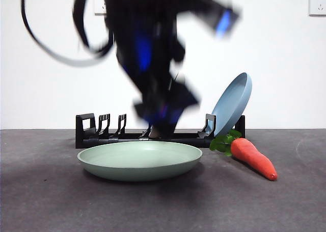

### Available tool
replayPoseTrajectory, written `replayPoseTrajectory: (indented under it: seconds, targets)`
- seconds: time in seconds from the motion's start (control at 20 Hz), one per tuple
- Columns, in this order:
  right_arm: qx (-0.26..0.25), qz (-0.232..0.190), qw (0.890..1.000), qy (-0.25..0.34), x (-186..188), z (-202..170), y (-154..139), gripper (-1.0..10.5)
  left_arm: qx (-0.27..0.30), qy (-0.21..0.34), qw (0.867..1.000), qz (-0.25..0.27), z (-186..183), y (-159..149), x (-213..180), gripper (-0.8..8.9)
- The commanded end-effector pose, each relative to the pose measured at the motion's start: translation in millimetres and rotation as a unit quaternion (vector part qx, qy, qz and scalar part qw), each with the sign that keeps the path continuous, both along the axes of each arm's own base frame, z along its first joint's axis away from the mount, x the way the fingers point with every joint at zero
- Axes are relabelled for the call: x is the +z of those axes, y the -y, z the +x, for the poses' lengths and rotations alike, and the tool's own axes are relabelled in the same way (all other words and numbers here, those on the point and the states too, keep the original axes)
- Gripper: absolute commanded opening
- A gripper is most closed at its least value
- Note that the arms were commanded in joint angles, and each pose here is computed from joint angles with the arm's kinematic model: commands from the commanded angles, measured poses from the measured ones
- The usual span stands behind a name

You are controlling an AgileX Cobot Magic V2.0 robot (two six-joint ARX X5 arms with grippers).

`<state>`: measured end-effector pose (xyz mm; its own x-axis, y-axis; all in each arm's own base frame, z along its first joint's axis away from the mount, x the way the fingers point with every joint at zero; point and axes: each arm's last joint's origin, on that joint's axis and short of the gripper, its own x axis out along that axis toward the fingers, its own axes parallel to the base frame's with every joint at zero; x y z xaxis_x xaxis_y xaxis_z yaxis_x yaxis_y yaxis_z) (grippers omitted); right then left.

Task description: Take the green plate from the plate rack,put the plate on the table,take the carrot from the table,put the carrot in the plate

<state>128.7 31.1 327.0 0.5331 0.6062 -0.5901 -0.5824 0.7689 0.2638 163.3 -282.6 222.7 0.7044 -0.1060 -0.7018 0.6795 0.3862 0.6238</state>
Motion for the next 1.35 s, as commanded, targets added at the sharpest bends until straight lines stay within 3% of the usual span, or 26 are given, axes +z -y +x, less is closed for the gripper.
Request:
replayPoseTrajectory:
  seconds: [0.05, 0.2, 0.4, 0.5, 0.7, 0.8, 1.1, 1.25, 1.35]
  targets:
    - [-0.002, 0.002, 1.000, -0.007, -2.3, 12.8, -1.9, 6.9, 0.026, 0.011, 0.995, -0.093, -10.5, -9.0, 38.3, 3.82]
    - [-0.010, 0.004, 0.999, -0.032, -11.5, 36.9, -4.9, 6.9, 0.041, 0.007, 0.976, -0.214, -26.4, -36.3, 88.1, 3.82]
    - [-0.036, -0.046, 0.997, -0.046, -35.7, 82.8, -20.2, 6.2, 0.030, -0.027, 0.925, -0.378, -55.6, -87.0, 143.0, 3.81]
    - [-0.042, -0.074, 0.995, -0.046, -51.9, 105.4, -33.7, 6.2, 0.007, -0.037, 0.903, -0.429, -68.6, -109.3, 160.6, 3.81]
    - [-0.081, -0.128, 0.987, -0.050, -91.9, 144.5, -58.3, 6.2, -0.023, -0.048, 0.873, -0.484, -87.4, -143.3, 179.4, 3.81]
    - [-0.102, -0.133, 0.984, -0.059, -109.5, 158.0, -64.4, 6.2, -0.017, -0.054, 0.867, -0.495, -92.3, -152.9, 181.4, 3.81]
    - [-0.116, -0.160, 0.977, -0.086, -156.8, 181.3, -75.5, 6.1, -0.003, -0.065, 0.867, -0.493, -95.0, -158.5, 179.6, 3.81]
    - [-0.114, -0.165, 0.975, -0.095, -169.1, 185.0, -78.5, 4.6, -0.002, -0.065, 0.867, -0.494, -94.9, -158.4, 179.5, 3.81]
    - [-0.120, -0.162, 0.974, -0.103, -174.2, 186.4, -79.5, 4.2, 0.000, -0.066, 0.866, -0.496, -94.9, -158.5, 179.6, 3.81]
